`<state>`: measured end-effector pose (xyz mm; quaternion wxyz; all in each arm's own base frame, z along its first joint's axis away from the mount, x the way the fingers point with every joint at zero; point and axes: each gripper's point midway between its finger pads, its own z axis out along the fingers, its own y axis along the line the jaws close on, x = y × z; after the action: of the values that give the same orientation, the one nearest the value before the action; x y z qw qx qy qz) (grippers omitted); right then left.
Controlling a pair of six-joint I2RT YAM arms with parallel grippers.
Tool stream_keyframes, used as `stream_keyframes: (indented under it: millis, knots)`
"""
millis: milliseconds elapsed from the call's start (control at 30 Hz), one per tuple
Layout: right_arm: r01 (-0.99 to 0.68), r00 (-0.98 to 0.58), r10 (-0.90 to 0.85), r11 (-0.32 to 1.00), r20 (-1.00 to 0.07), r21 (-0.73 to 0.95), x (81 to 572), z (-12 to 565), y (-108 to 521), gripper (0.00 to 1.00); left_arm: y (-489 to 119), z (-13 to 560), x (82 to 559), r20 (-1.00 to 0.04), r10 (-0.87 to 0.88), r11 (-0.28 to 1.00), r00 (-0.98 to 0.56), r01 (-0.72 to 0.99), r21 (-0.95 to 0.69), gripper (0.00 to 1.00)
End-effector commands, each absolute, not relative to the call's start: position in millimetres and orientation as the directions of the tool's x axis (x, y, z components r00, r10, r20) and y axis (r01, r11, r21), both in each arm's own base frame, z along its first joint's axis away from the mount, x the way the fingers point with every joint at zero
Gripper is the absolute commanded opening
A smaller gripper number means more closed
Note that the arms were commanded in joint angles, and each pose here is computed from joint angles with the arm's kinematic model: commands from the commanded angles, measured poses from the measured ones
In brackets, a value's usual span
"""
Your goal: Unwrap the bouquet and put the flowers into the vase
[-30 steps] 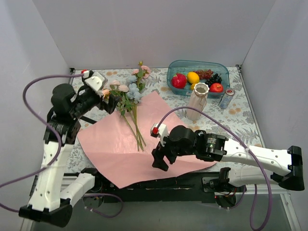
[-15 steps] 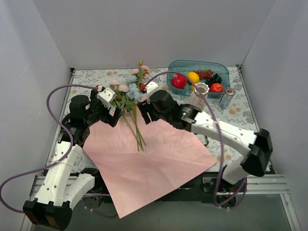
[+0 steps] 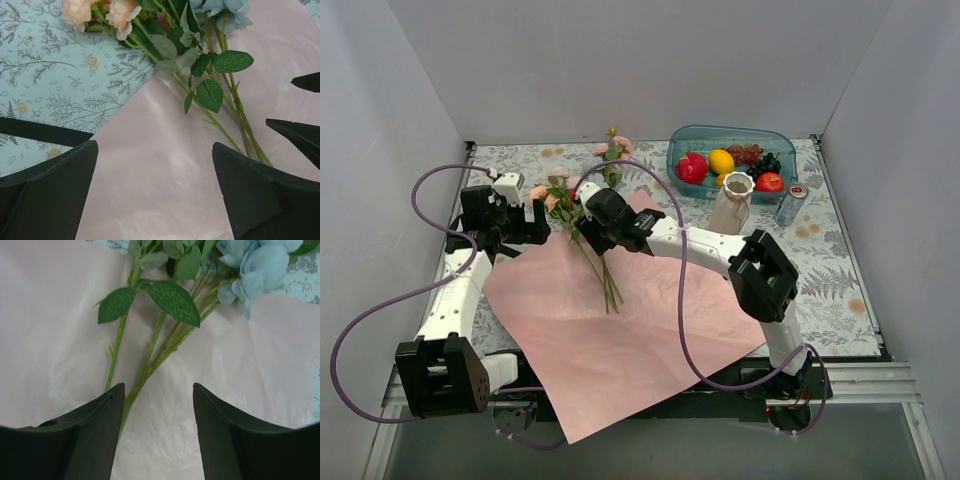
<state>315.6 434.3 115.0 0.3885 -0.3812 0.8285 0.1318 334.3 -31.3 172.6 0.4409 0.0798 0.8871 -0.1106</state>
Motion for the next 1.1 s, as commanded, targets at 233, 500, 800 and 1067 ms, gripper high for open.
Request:
stream_keyframes:
  millis: [233,500,800,1067]
  knots:
    - [-0.734,-0.354,-0.439,0.678,-0.826,-0.046,358,127,479,0.56,-16,177,348,-0.791,-0.053,0.956,-0.610,0.198,-0.217,0.98]
    - [-0.734,-0.386,-0.472,0.677,-0.793,-0.046,366,91,479,0.49,-13,179,353,-0.805,-0.008,0.949,-0.594,0.249,-0.193,0.98]
    - [-0.737,-0.403,-0.470,0.676,-0.785,-0.026,368,86,483,0.48,-14,159,370,-0.759,-0.025,0.938,-0.650,0.246,-0.242,0.98]
    - [-0.736,-0.414,-0.487,0.676,-0.769,-0.032,363,77,479,0.44,-9,145,376,-0.739,-0.041,0.940,-0.673,0.225,-0.257,0.98]
